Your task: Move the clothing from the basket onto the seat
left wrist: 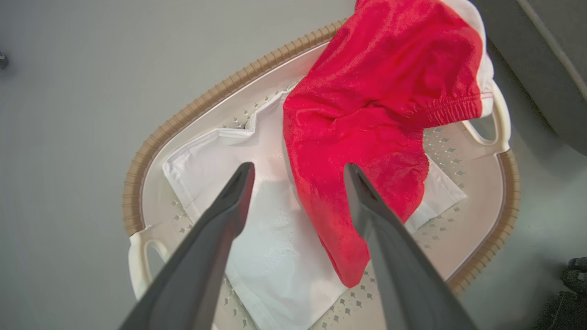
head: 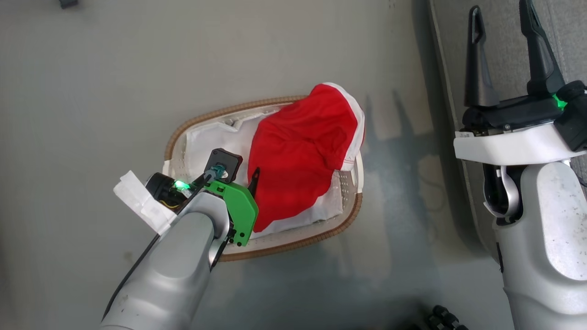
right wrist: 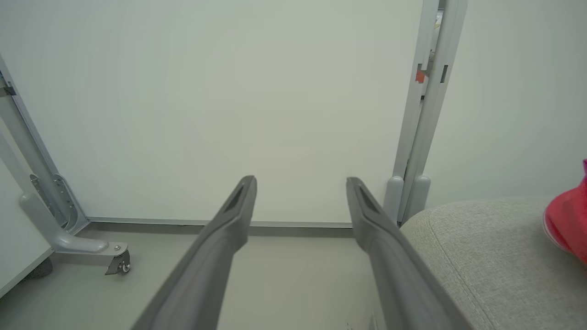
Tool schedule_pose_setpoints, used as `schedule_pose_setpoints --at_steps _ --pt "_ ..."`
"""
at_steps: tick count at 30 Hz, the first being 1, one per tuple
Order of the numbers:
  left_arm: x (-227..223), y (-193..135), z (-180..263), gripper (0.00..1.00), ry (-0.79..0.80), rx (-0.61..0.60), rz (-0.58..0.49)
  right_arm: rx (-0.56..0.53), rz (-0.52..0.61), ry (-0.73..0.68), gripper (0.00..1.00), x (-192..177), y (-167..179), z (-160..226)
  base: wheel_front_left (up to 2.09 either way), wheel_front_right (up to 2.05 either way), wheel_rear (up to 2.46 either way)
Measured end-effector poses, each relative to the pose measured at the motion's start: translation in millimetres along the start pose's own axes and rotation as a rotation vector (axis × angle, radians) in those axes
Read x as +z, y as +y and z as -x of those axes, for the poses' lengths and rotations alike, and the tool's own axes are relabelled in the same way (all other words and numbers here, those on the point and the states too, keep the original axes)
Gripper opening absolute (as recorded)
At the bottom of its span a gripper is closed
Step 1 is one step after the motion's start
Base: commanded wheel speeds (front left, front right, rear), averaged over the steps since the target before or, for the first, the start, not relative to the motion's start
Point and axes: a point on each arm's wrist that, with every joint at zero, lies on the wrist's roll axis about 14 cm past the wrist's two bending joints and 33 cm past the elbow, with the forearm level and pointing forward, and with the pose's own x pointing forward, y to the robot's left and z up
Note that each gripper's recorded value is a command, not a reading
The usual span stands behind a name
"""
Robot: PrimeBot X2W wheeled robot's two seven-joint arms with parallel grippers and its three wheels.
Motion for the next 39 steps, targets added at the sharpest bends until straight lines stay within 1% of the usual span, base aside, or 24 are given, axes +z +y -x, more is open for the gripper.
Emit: schedule_pose_setpoints --at_steps 5,13,18,26,27,28,29,30,39 --pt "-26 -5 -28 1.0 0.075 -0.036 0.023 -0.02 0.013 0.057 1.0 -30 -13 2 0.0 0.0 0.0" --pt "-62 -2 -64 1.0 0.187 -0.036 0.054 -0.038 0.027 0.128 1.0 -64 -27 8 0.0 0.0 0.0" --pt "-78 9 -79 1.0 0.231 -0.01 0.068 -0.046 0.03 0.154 1.0 -76 -33 11 0.0 0.0 0.0" --pt "-92 -4 -98 1.0 0.266 -0.061 0.091 -0.068 0.045 0.195 1.0 -90 -45 18 0.0 0.0 0.0" --pt "-94 -6 -99 0.94 0.27 -0.07 0.092 -0.069 0.047 0.199 1.0 -91 -46 19 0.0 0.0 0.0" --pt "-95 -8 -99 0.62 0.273 -0.077 0.092 -0.07 0.049 0.202 1.0 -92 -46 20 0.0 0.0 0.0" --pt "-96 -9 -100 0.09 0.273 -0.081 0.093 -0.071 0.05 0.205 1.0 -93 -47 20 0.0 0.0 0.0" --pt "-95 -11 -101 0.0 0.263 -0.088 0.095 -0.072 0.051 0.206 1.0 -93 -47 20 0.0 0.0 0.0" --pt "-68 -15 -88 0.0 0.153 -0.102 0.098 -0.061 0.069 0.22 1.0 -89 -42 23 0.0 0.0 0.0"
